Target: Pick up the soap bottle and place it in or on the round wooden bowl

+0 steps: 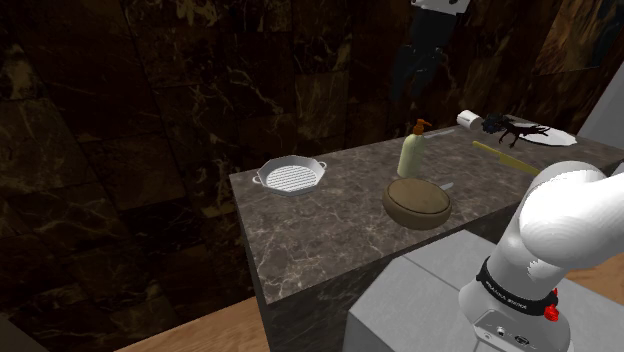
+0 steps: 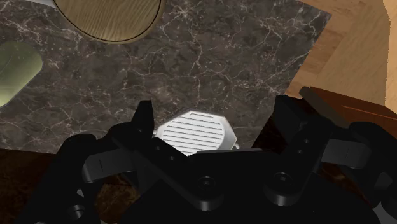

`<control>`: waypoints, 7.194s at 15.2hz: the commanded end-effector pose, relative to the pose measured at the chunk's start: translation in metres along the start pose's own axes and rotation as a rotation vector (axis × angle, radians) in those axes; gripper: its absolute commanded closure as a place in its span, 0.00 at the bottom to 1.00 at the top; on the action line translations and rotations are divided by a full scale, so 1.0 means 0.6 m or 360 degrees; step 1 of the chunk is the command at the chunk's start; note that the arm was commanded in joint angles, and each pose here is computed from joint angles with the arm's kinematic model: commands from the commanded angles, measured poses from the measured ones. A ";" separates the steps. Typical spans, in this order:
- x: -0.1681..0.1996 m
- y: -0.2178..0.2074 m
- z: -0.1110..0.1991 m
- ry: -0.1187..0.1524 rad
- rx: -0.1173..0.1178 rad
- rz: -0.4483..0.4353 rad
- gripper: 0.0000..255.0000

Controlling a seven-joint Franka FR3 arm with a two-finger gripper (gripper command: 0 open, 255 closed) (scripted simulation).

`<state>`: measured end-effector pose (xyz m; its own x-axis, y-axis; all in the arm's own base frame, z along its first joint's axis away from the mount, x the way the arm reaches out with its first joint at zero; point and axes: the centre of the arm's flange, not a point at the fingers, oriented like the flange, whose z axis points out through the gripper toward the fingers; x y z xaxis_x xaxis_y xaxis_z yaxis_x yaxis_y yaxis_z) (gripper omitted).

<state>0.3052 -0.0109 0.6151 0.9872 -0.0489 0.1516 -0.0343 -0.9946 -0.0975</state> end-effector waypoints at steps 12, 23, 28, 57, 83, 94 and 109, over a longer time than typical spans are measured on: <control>0.040 0.222 0.084 -0.0003 -0.0008 -0.0008 0.00; 0.082 0.444 0.167 -0.0007 -0.0016 -0.0016 0.00; 0.101 0.546 0.204 -0.0008 -0.0020 -0.0020 0.00; 0.114 0.617 0.297 -0.0010 -0.0022 -0.0022 1.00; 0.149 0.595 0.072 -0.0010 -0.0022 -0.0022 1.00; 0.118 0.515 -0.011 -0.0010 -0.0022 -0.0022 1.00; -0.028 0.238 -0.112 -0.0010 -0.0022 -0.0022 1.00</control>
<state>0.2800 -0.1665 0.6595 0.9885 -0.0334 0.1472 -0.0215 -0.9964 -0.0820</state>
